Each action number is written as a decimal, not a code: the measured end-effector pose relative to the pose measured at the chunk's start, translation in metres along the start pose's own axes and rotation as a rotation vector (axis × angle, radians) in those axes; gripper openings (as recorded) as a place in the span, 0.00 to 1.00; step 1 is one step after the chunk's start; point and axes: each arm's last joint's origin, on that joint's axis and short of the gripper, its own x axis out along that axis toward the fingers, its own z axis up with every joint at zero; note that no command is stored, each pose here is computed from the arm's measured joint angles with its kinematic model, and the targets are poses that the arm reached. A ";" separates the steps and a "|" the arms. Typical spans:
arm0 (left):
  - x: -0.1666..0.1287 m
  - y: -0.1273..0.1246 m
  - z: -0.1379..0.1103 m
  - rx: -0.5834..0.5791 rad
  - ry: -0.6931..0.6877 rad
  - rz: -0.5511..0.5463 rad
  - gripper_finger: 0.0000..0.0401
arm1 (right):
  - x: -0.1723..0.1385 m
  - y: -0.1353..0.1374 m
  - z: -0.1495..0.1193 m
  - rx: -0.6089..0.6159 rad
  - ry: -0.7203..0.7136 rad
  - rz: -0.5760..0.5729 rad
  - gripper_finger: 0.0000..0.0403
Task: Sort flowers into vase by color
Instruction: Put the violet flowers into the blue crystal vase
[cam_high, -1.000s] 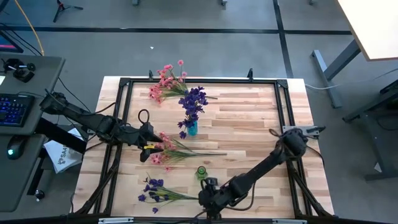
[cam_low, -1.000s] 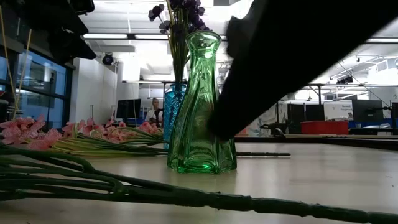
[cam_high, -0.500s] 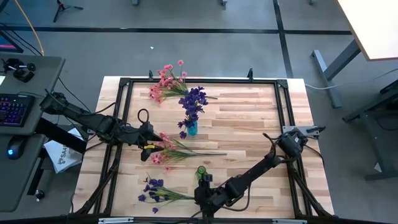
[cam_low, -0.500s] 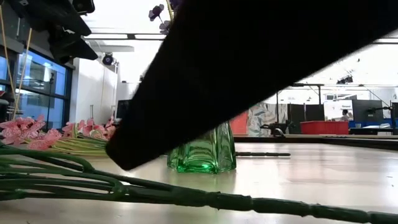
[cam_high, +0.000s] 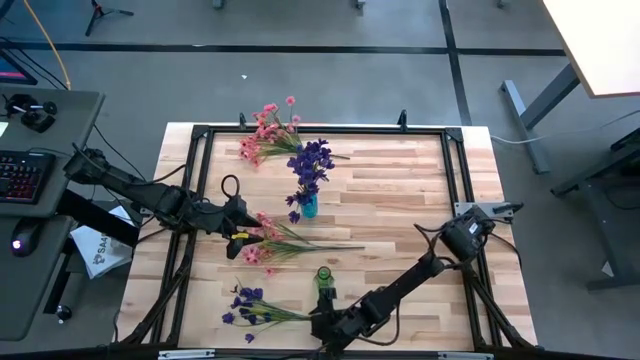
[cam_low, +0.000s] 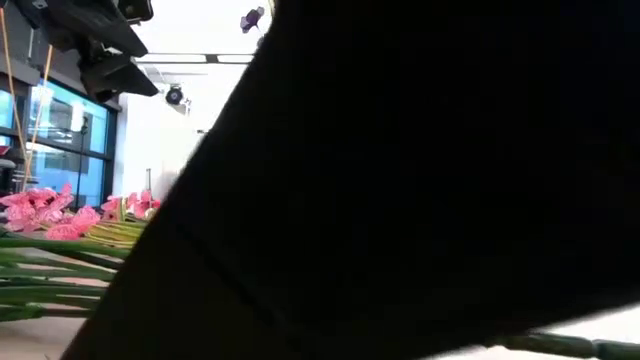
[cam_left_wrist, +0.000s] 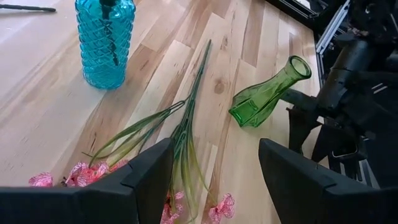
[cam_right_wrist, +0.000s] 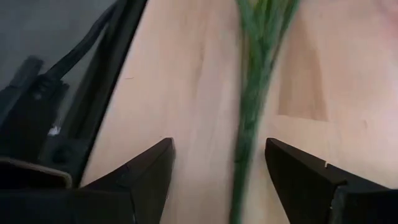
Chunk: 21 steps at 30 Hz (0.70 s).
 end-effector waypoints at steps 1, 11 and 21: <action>0.000 0.000 0.000 -0.002 0.000 0.000 0.56 | 0.000 0.001 -0.001 -0.004 -0.001 -0.009 0.61; -0.011 -0.005 0.012 -0.065 -0.095 -0.081 0.56 | -0.005 -0.003 0.003 0.062 0.096 -0.058 0.06; -0.084 -0.020 0.076 0.064 -0.438 -0.149 0.56 | -0.066 -0.024 0.069 -0.341 0.290 -0.264 0.02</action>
